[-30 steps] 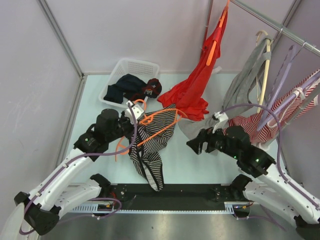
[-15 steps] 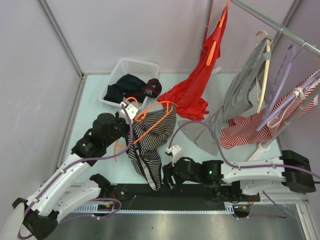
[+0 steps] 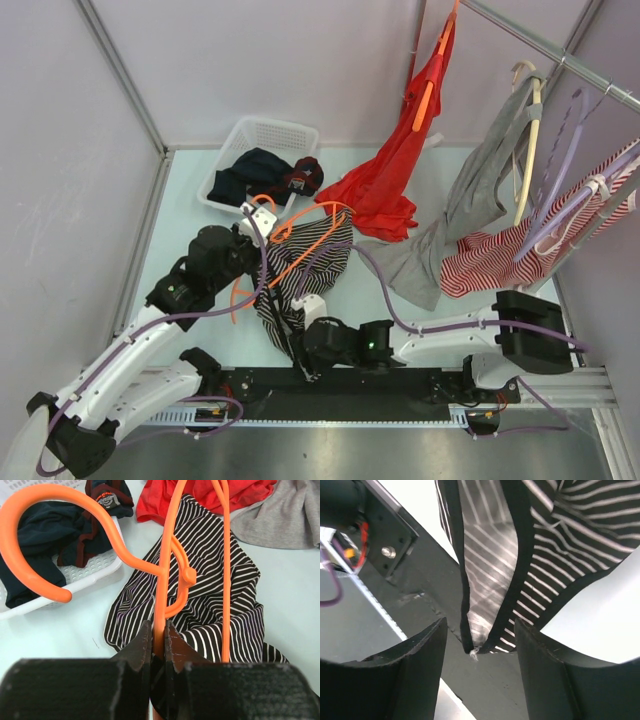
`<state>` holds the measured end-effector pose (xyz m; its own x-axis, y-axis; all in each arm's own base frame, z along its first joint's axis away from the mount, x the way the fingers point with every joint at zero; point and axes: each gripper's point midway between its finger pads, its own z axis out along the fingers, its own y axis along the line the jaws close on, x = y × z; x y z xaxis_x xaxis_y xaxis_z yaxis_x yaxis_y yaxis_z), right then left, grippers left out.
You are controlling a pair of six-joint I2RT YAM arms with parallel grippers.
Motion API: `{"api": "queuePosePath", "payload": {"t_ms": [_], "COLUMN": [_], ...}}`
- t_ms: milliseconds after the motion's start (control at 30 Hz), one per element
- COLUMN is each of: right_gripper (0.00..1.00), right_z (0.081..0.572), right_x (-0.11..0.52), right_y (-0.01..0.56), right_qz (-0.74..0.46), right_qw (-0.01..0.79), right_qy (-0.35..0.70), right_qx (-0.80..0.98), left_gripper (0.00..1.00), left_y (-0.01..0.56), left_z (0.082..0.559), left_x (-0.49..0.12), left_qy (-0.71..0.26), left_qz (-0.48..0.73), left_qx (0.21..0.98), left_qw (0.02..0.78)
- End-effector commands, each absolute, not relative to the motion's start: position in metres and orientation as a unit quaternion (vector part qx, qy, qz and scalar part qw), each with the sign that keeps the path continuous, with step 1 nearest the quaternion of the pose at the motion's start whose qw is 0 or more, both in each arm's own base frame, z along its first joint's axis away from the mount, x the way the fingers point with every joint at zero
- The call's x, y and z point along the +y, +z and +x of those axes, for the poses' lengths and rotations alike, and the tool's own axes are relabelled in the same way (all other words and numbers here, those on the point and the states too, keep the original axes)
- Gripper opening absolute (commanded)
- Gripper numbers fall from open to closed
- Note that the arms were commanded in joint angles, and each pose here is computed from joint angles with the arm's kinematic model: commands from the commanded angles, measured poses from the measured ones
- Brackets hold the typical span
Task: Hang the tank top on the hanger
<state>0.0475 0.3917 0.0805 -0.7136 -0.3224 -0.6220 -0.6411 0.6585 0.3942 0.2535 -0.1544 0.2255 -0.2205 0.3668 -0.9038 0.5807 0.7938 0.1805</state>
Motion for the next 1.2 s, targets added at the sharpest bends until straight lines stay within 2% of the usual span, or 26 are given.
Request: {"api": "queuePosePath", "payload": {"t_ms": [0,233,733,867,900,1000,1033,1167], "right_gripper": [0.60,0.52,0.39,0.38,0.37,0.17,0.02,0.00], "right_z": [0.043,0.041,0.034,0.031,0.030,0.029,0.030,0.047], "right_x": [0.398,0.385,0.385,0.387,0.388,0.385,0.383,0.360], "right_y": [0.082,0.069,0.056,0.054,0.054,0.052,0.051,0.049], "right_qz": [-0.272,-0.265,-0.279,-0.293,-0.296,-0.299,-0.298,-0.274], "right_qw": [0.268,0.258,0.226,0.216,0.214,0.209,0.208,0.219], "right_qy": [0.274,0.237,0.233,0.234,0.234,0.232,0.230,0.202], "right_qx": [0.883,0.899,0.904,0.902,0.901,0.902,0.903,0.914], "left_gripper": [0.00,0.00,0.00,0.00,0.00,0.00,0.00,0.00], "left_y": [0.240,0.242,0.245,0.243,0.245,0.246,0.246,0.247], "left_z": [0.257,0.257,0.254,0.255,0.255,0.255,0.255,0.255], "left_x": [-0.153,-0.153,-0.151,-0.150,-0.150,-0.150,-0.149,-0.147], "left_qy": [-0.099,-0.101,-0.103,-0.100,-0.100,-0.099,-0.098,-0.096], "left_qz": [0.282,0.281,0.279,0.278,0.277,0.276,0.276,0.272], "left_qx": [0.765,0.763,0.760,0.761,0.760,0.759,0.759,0.759], "left_qw": [0.571,0.573,0.578,0.578,0.579,0.581,0.581,0.584]}}
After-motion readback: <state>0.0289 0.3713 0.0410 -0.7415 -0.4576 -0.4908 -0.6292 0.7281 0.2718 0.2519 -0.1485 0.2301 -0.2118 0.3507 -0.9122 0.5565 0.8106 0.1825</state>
